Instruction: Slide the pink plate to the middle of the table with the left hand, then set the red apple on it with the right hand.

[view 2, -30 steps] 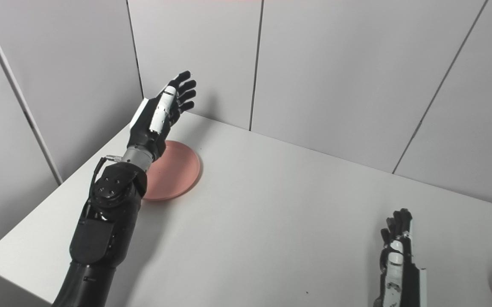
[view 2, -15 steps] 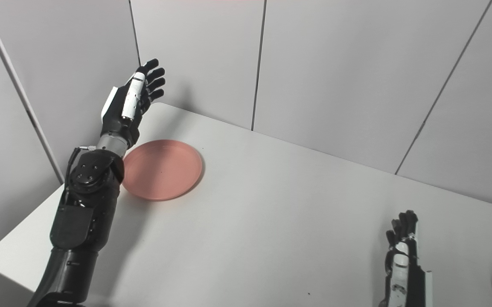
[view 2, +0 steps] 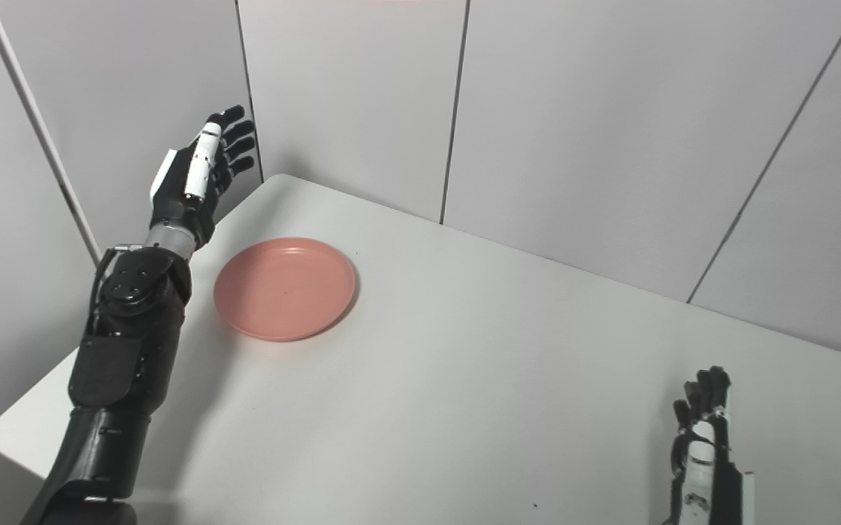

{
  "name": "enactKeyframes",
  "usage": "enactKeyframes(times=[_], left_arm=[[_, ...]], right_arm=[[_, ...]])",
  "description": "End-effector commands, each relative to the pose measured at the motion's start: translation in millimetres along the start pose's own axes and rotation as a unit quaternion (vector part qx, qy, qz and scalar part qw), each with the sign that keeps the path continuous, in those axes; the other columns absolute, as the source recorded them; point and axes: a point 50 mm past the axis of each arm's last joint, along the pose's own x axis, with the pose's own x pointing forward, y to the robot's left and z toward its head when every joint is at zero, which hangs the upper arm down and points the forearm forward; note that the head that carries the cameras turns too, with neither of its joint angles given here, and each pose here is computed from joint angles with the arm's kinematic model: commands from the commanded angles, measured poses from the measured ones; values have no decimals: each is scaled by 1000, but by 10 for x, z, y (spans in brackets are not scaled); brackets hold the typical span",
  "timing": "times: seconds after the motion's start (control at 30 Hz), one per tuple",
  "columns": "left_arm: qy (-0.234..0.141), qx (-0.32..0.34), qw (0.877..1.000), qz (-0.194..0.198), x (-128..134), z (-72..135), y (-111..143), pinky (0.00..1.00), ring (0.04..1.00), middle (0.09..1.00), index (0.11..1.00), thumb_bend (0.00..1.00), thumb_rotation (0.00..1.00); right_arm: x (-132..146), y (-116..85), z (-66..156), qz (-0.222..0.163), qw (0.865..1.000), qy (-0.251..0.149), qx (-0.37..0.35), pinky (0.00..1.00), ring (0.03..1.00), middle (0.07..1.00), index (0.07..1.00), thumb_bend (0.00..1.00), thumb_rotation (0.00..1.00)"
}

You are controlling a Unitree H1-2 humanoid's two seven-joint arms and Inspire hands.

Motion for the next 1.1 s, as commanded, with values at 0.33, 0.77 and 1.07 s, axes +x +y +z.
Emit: enactKeyframes(times=[0.33, 0.77, 1.07], left_arm=[[-12, -16, 1000, 21, 120, 58, 275, 905, 898, 886, 854, 306, 1000], [35, -26, 999, 19, 150, -293, 413, 935, 922, 912, 886, 305, 1000], [62, -57, 996, 14, 103, -492, 438, 939, 922, 908, 884, 311, 1000]], right_arm=[[-235, -186, -173, -10, 998, 52, -20, 1000, 1000, 1000, 1000, 101, 1000], [-225, -203, -176, -11, 999, 49, -22, 1000, 995, 1000, 1000, 95, 1000], [-220, -207, -155, -10, 999, 50, -20, 1000, 1000, 1000, 1000, 100, 1000]])
